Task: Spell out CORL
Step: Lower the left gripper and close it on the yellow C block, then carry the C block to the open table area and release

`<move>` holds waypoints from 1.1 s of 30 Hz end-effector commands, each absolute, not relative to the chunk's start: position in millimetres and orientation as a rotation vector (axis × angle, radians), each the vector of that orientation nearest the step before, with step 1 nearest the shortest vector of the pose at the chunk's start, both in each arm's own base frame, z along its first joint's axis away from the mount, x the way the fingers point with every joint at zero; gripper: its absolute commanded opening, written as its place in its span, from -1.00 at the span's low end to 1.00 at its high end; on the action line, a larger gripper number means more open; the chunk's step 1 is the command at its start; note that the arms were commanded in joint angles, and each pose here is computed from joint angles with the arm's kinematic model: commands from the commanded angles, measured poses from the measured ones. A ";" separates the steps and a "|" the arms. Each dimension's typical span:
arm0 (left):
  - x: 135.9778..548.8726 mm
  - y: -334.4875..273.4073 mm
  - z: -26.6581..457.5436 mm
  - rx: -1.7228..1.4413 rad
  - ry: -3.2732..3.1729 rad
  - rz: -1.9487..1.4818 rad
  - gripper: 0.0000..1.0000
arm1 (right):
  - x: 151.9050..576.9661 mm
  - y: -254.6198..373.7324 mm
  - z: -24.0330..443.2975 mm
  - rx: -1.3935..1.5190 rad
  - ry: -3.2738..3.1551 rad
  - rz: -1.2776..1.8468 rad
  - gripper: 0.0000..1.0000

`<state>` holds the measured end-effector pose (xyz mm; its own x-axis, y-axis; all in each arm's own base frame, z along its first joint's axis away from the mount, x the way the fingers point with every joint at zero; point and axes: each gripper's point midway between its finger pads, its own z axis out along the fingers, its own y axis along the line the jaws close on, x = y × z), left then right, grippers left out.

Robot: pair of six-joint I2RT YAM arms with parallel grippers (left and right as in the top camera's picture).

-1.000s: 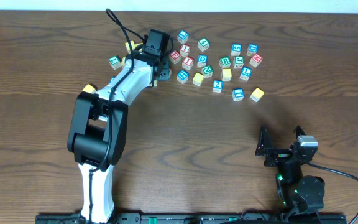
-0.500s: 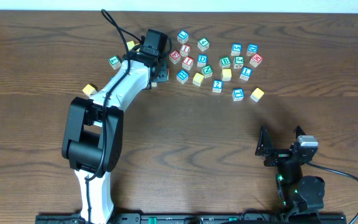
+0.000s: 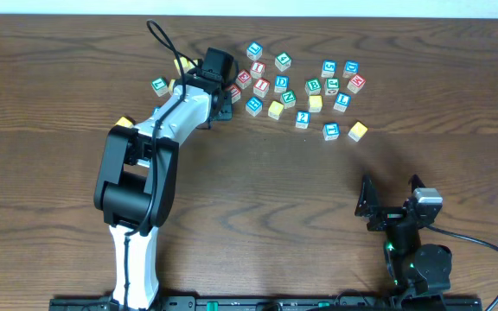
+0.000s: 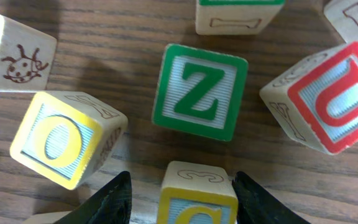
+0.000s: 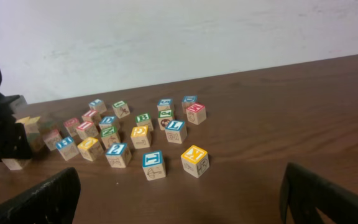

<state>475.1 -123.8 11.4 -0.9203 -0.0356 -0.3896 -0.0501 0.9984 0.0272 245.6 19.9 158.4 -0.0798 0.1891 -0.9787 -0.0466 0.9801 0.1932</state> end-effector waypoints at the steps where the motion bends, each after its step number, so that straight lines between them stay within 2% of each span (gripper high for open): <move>1: 473.9 -120.0 4.7 -0.077 2.753 0.056 0.02 | 245.7 15.3 158.1 0.115 1.638 0.170 0.98; 5: 474.2 -120.2 4.8 -0.077 2.752 0.055 -0.01 | 245.7 15.3 158.1 0.115 1.638 0.170 0.99; 10: 473.5 -120.2 4.6 -0.077 2.754 0.056 -0.33 | 245.7 15.3 158.1 0.114 1.638 0.170 0.99; 15: 473.3 -120.1 4.5 -0.077 2.755 0.056 -0.46 | 245.7 15.3 158.1 0.115 1.638 0.170 0.98; 19: 473.9 -120.1 11.1 -0.083 2.748 0.051 -0.47 | 245.7 15.3 158.1 0.115 1.638 0.170 0.99; 25: 467.8 -134.4 77.5 -0.062 2.687 -0.102 -0.47 | 245.7 15.3 158.1 0.115 1.638 0.170 0.99; 29: 440.1 -135.2 115.9 -0.037 2.702 -0.112 -0.47 | 245.7 15.3 158.1 0.115 1.638 0.170 0.99; 33: 409.2 -145.9 111.3 0.029 2.798 -0.084 -0.47 | 245.7 15.3 158.1 0.115 1.638 0.170 0.99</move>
